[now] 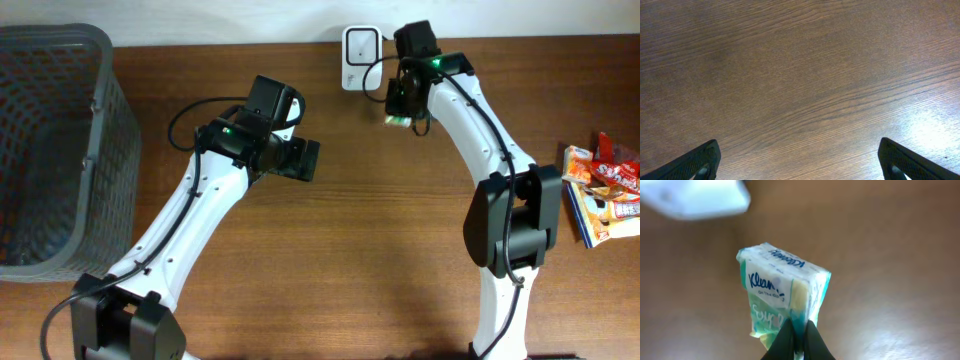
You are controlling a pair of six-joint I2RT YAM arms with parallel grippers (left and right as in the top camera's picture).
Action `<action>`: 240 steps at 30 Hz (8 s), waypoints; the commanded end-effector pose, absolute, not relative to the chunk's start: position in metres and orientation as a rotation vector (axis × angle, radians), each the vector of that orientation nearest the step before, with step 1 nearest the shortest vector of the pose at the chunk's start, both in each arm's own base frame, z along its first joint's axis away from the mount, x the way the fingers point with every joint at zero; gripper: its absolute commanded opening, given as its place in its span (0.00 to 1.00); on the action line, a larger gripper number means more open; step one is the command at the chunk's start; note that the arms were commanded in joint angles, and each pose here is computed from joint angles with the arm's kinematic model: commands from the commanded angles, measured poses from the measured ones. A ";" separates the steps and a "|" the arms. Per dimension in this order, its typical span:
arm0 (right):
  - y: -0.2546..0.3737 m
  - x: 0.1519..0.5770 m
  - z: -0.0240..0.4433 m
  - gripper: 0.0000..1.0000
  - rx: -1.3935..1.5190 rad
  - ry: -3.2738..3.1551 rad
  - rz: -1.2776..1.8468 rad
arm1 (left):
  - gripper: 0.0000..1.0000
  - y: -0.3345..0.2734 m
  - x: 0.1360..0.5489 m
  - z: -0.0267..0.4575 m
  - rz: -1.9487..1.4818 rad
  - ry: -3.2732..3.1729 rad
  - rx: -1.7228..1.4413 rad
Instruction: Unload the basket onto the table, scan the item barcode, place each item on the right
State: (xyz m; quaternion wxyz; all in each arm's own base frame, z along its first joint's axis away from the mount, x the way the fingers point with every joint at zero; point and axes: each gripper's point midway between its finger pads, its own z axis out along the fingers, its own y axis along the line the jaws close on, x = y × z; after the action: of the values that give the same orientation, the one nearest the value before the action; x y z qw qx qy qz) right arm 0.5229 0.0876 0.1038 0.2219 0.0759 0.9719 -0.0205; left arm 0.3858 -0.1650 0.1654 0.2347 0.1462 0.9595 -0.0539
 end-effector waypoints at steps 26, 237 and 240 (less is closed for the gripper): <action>0.144 0.635 0.158 0.04 -0.735 2.014 -0.616 | 0.99 -0.163 0.390 0.177 -0.140 2.600 0.408; 0.007 0.246 0.156 0.98 0.236 1.640 0.270 | 0.99 -0.180 0.382 0.177 -0.155 2.593 0.466; 0.007 0.246 0.156 0.99 0.236 1.640 0.270 | 0.99 -0.180 0.382 0.176 -0.154 2.596 0.466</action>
State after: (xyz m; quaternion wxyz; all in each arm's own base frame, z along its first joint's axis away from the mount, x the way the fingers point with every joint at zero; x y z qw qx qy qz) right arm 0.2462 0.0068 0.1581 0.6685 0.1073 0.7253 0.1244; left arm 0.3795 -0.1791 0.1657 0.2337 0.1641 0.9566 -0.0580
